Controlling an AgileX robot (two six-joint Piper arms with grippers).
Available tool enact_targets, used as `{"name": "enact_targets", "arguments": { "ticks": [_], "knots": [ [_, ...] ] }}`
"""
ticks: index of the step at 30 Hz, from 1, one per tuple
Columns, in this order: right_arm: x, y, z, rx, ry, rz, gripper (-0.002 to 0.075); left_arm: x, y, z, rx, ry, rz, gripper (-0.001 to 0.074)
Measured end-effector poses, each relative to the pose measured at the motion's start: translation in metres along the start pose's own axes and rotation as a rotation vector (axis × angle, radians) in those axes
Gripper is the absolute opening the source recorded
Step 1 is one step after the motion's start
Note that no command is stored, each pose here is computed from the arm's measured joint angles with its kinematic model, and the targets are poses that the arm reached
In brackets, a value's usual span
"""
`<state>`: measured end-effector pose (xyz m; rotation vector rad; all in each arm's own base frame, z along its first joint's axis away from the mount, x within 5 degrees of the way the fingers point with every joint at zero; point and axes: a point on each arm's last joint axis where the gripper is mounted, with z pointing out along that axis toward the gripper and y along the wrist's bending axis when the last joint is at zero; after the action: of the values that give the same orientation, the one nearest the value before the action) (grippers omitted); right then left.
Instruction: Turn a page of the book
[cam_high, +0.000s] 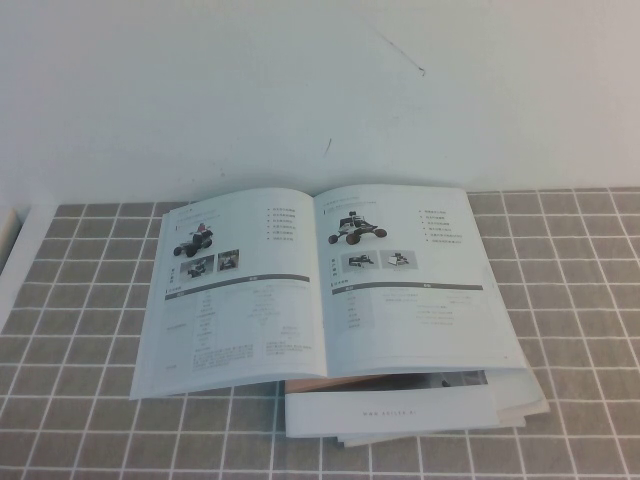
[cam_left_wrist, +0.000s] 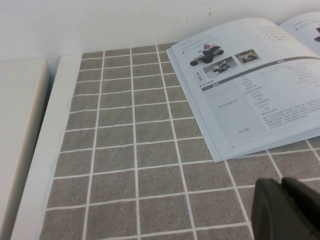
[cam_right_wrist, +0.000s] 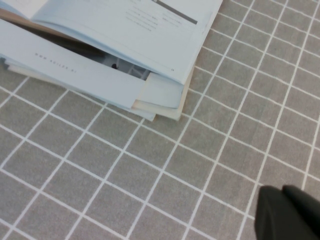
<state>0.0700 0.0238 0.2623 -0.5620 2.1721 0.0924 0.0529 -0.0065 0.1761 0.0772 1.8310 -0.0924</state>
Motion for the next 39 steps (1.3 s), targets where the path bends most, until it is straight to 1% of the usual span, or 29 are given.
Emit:
{"name": "enact_targets", "arguments": {
  "ticks": [15,19,24,30,33,35,36,39],
  "knots": [
    [0.000,0.000,0.000,0.000,0.000,0.000,-0.0001,0.000,0.000,0.000,0.000,0.000,-0.004,-0.0004],
    [0.010,0.003,-0.001,0.020,-0.041,-0.003,-0.0001,0.000,0.000,0.000,0.000,0.002,-0.002,-0.0004],
    [0.028,0.004,0.003,0.131,-0.192,-0.027,-0.0001,0.000,0.000,0.000,0.000,0.002,-0.002,-0.0004],
    [0.062,0.006,0.019,0.269,-0.349,-0.015,-0.0001,0.000,0.000,0.000,0.000,0.002,-0.002,-0.0004],
    [0.073,0.003,0.031,0.318,-0.412,0.087,-0.0001,0.000,0.000,0.000,0.000,0.002,-0.002,-0.0004],
    [0.074,-0.002,0.032,0.359,-0.481,0.209,-0.0001,0.000,0.000,0.000,0.000,0.002,-0.002,-0.0004],
    [0.073,-0.003,0.031,0.377,-0.499,0.240,-0.0001,0.000,0.000,0.000,0.000,0.003,-0.002,-0.0004],
    [0.074,-0.006,0.031,0.417,-0.496,0.245,-0.0001,0.000,0.000,0.000,0.000,0.003,-0.002,-0.0004]
  ]
}}
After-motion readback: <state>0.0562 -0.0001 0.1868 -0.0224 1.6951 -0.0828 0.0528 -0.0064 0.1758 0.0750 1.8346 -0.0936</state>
